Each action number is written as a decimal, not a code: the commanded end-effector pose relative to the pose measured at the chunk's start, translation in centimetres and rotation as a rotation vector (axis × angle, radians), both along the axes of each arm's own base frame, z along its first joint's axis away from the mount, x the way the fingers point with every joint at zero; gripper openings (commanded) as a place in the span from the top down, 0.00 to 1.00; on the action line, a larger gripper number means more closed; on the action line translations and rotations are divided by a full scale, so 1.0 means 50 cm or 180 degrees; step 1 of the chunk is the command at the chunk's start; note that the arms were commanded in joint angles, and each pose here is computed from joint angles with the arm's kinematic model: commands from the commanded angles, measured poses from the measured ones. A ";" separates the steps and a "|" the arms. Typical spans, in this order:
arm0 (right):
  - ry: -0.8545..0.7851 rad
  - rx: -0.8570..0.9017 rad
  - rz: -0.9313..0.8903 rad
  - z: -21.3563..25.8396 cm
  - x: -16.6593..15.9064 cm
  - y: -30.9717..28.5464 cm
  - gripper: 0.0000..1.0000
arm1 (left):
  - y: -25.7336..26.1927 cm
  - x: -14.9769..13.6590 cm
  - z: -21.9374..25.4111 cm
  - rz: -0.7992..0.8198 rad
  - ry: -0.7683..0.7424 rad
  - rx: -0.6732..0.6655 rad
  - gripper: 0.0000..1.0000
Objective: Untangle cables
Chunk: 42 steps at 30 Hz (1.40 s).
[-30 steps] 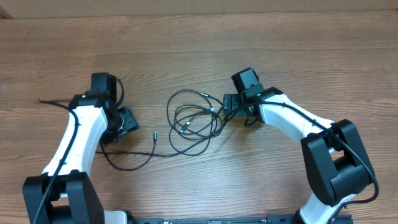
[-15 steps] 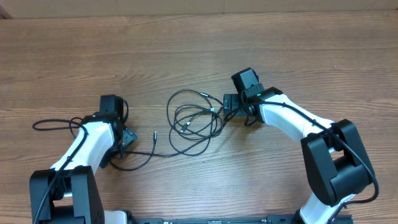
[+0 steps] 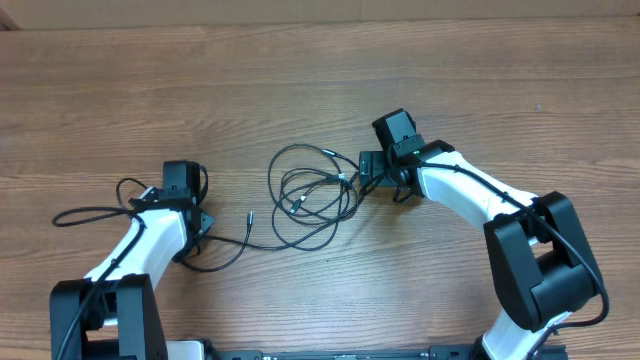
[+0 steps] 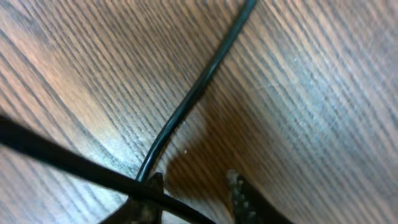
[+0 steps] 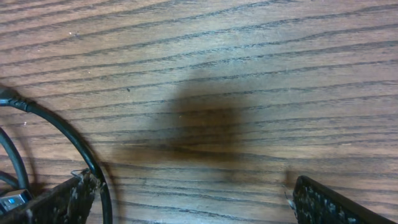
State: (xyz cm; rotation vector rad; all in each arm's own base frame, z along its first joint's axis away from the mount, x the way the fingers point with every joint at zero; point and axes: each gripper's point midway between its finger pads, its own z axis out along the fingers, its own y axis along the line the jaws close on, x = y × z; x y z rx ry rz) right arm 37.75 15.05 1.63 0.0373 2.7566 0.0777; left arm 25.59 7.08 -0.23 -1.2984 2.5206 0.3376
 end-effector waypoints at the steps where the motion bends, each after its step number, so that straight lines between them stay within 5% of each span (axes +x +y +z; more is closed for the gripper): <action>1: 0.0009 0.0006 -0.0018 -0.004 -0.001 -0.002 0.00 | -0.003 -0.062 -0.049 0.0049 0.0302 -0.0015 0.69; 6: 0.0008 0.0006 -0.0018 -0.004 -0.001 -0.002 0.00 | 0.002 -0.062 -0.047 -0.0052 0.0337 0.0043 0.43; 16: 0.0001 0.0009 -0.0018 -0.004 0.000 -0.001 0.00 | 0.002 -0.063 -0.035 -0.0451 0.0563 0.0070 0.28; 42: 0.0009 0.0006 -0.0018 -0.004 -0.001 -0.002 0.00 | -0.021 -0.111 -0.089 -0.0186 0.0503 -0.0416 0.38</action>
